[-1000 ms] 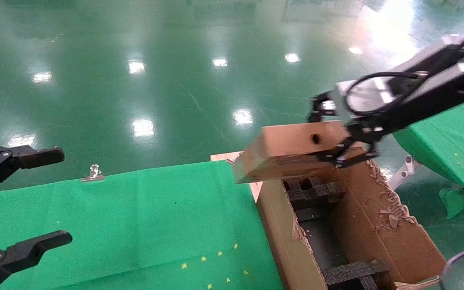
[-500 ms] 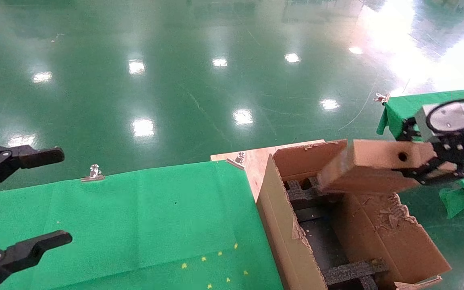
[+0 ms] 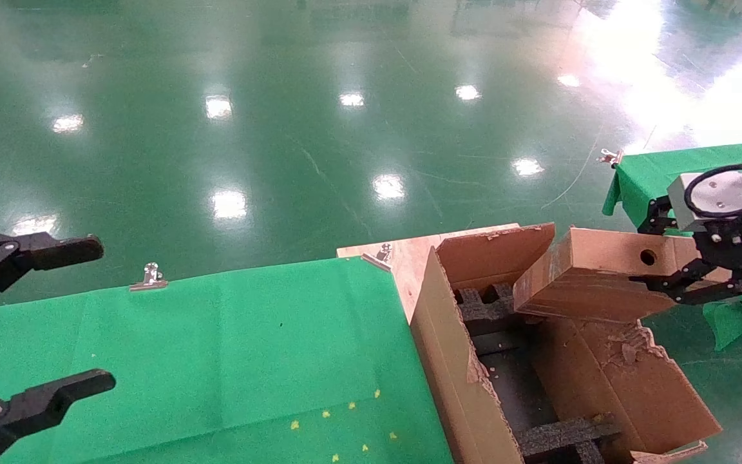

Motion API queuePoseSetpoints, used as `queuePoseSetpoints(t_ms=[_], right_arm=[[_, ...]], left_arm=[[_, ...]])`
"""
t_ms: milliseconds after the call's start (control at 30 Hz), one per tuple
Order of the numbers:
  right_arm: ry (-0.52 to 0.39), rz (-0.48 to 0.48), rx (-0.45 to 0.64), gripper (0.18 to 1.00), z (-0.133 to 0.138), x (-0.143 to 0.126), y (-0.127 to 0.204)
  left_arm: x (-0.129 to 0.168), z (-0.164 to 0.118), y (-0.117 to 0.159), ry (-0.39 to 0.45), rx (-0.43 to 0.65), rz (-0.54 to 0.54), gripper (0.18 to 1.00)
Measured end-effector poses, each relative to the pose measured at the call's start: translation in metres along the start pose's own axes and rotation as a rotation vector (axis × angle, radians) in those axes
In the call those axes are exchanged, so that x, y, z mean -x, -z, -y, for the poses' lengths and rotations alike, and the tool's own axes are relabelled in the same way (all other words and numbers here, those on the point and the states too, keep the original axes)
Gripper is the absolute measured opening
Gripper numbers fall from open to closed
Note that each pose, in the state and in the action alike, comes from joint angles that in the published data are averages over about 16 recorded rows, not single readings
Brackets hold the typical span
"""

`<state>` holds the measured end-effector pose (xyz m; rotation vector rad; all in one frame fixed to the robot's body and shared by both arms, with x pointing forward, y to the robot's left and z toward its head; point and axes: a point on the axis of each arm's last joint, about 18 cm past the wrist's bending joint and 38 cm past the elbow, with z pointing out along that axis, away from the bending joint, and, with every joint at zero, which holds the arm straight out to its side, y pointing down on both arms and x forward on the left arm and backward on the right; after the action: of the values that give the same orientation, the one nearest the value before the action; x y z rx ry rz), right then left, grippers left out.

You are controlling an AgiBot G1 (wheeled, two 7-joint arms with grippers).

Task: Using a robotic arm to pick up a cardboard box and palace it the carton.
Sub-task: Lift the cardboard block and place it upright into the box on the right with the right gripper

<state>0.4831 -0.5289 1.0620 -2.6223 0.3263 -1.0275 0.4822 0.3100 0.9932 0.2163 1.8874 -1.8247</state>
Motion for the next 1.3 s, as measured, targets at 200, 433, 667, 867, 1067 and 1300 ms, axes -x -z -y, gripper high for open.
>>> queuePoseSetpoints(t_ms=[200,433,667,867,1067,1300], right_arm=[[-0.214,0.003,-0.026,0.298,-0.012,0.004,-0.015],[-0.531,-0.012,-0.030,0.297,-0.035,0.010,-0.033],[-0.774,-0.045,-0.013,0.296,-0.057,0.014,-0.043],[-0.866,-0.061,-0.010,0.296,-0.067,0.017,-0.045],[-0.910,-0.072,-0.003,0.295,-0.071,0.016,-0.049],[-0.979,-0.096,0.027,0.295,-0.077,0.014,-0.063]], left_arm=[[0.000,0.000,0.000,0.000,0.000,0.000,1.001],[0.000,0.000,0.000,0.000,0.000,0.000,1.001],[0.000,0.000,0.000,0.000,0.000,0.000,1.001],[0.000,0.000,0.000,0.000,0.000,0.001,1.001],[0.000,0.000,0.000,0.000,0.000,0.001,1.001],[0.000,0.000,0.000,0.000,0.000,0.001,1.001]])
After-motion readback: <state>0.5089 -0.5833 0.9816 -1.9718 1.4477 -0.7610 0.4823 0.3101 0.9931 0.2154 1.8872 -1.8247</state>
